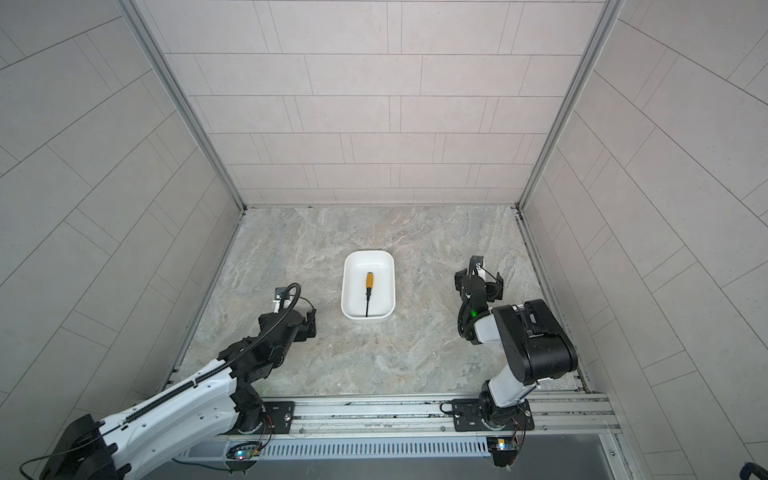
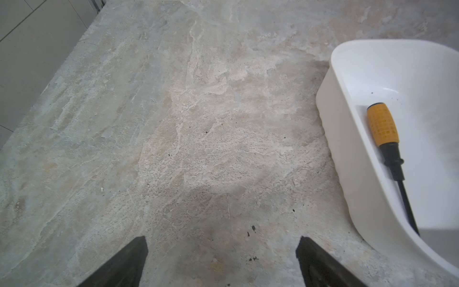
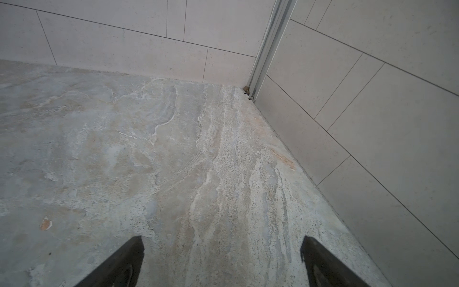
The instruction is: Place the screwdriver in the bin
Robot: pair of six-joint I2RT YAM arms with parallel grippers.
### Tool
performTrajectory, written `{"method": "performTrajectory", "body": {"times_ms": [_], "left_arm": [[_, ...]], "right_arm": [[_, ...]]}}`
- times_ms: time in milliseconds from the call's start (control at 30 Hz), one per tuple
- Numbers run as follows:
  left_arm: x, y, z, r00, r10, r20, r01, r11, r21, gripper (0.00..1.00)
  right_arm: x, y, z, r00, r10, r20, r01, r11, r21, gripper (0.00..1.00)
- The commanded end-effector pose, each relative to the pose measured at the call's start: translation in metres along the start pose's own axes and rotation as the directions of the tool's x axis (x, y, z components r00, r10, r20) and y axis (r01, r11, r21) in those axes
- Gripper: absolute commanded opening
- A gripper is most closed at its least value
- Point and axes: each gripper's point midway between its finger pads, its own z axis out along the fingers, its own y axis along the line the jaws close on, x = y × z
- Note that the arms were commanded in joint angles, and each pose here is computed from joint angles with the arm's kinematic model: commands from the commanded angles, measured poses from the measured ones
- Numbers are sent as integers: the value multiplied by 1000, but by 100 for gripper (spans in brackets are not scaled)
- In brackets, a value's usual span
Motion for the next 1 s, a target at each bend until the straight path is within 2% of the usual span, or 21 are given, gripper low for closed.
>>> {"method": "performTrajectory", "body": {"times_ms": [0, 67, 133, 300, 367, 467, 533, 567, 700, 800, 867, 967], "left_arm": [[-3, -12, 2, 999, 44, -21, -43, 998, 43, 100], [-7, -21, 0, 993, 114, -42, -110, 991, 78, 100], [-21, -21, -1, 993, 115, -29, -114, 992, 48, 100], [-91, -17, -4, 987, 138, 86, -132, 988, -74, 100], [-118, -5, 10, 984, 136, 113, -120, 984, -133, 100], [-140, 25, 44, 983, 126, 135, -98, 975, -198, 100], [-142, 49, 62, 985, 105, 136, -67, 964, -259, 100], [-139, 57, 71, 988, 105, 115, -73, 965, -251, 100], [-130, 92, 85, 992, 42, 118, -2, 950, -314, 100], [-116, 96, 92, 982, 53, 181, -2, 961, -275, 100], [-109, 94, 96, 961, 78, 267, -9, 968, -251, 100], [-95, 104, 106, 936, 6, 352, 79, 971, -227, 100]], "right_arm": [[-6, 1, 2, 999, 25, 23, -25, 1000, -3, 99], [-6, 0, 2, 1000, 24, 18, -24, 1000, -3, 99], [-6, 1, 2, 999, 25, 25, -25, 1000, -2, 99], [-7, 1, 2, 999, 26, 24, -25, 1000, -3, 99], [-6, 1, 2, 999, 25, 23, -25, 1000, -3, 99], [-7, 1, 2, 999, 26, 24, -26, 1000, -3, 99], [-6, 1, 2, 999, 24, 23, -24, 1000, -3, 99], [-6, 1, 2, 999, 24, 22, -24, 1000, -4, 99], [-7, 1, 2, 999, 25, 23, -25, 1000, -4, 99], [-6, 1, 2, 999, 24, 22, -24, 1000, -4, 99], [-6, 1, 2, 999, 25, 23, -25, 1000, -4, 99], [-6, 0, 2, 999, 25, 23, -25, 1000, -3, 99]]}}
